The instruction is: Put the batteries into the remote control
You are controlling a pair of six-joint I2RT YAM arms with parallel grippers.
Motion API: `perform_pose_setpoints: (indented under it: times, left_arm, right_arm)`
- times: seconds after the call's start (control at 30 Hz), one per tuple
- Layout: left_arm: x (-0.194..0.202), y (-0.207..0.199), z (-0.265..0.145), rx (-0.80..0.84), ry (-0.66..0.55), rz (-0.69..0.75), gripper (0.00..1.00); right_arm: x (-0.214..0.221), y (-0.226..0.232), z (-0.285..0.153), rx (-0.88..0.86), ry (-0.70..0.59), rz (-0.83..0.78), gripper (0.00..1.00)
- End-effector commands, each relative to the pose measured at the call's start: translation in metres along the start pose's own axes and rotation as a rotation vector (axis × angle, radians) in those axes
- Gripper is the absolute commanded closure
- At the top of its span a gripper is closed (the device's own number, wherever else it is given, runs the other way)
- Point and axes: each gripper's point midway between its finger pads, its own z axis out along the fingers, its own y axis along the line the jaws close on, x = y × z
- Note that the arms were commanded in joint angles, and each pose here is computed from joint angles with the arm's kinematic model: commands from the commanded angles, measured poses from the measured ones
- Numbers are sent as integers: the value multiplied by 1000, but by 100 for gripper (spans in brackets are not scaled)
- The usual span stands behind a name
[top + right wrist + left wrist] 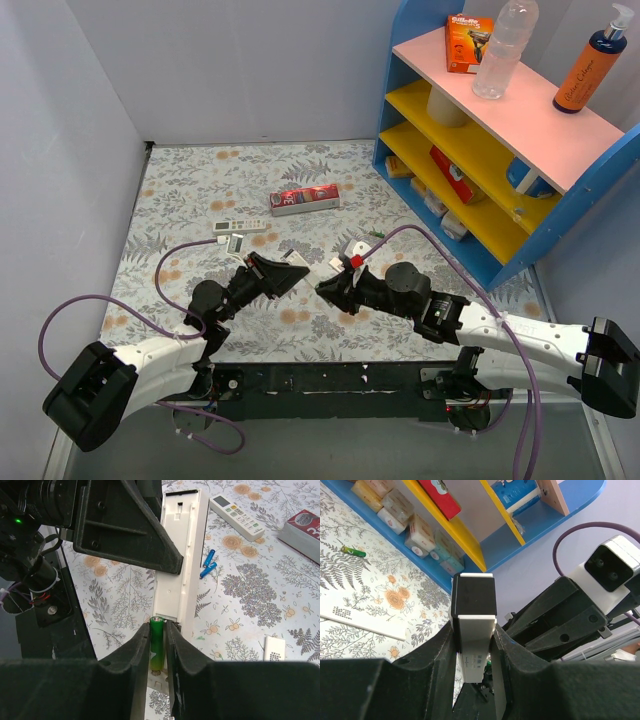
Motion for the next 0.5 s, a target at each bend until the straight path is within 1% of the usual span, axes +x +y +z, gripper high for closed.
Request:
perform_pose_setpoints:
  times: [0.0,0.13,0.3,0.4,0.43,0.47]
  left_arm:
    - [-10,-31,0,121,-25,6,100]
    - [-8,-29,0,115,-21,3,100]
    - [-6,-28,0,112,-14,2,100]
    - [-7,-27,0,108,-16,3,100]
    - [-7,-26,0,101,-13,0,100]
    - [-6,-26,0,100,-13,0,100]
  right_arm:
    - [-3,-11,2,60,10,-11,73]
    - [-8,-10,3,59,-2,-19,69]
    - [-13,-8,3,49,-9,-25,68]
    - [-16,-8,2,48,-17,-26,64]
    - [-17,-8,1,50,-16,-27,60]
    - [-18,-9,0,54,-16,-33,60]
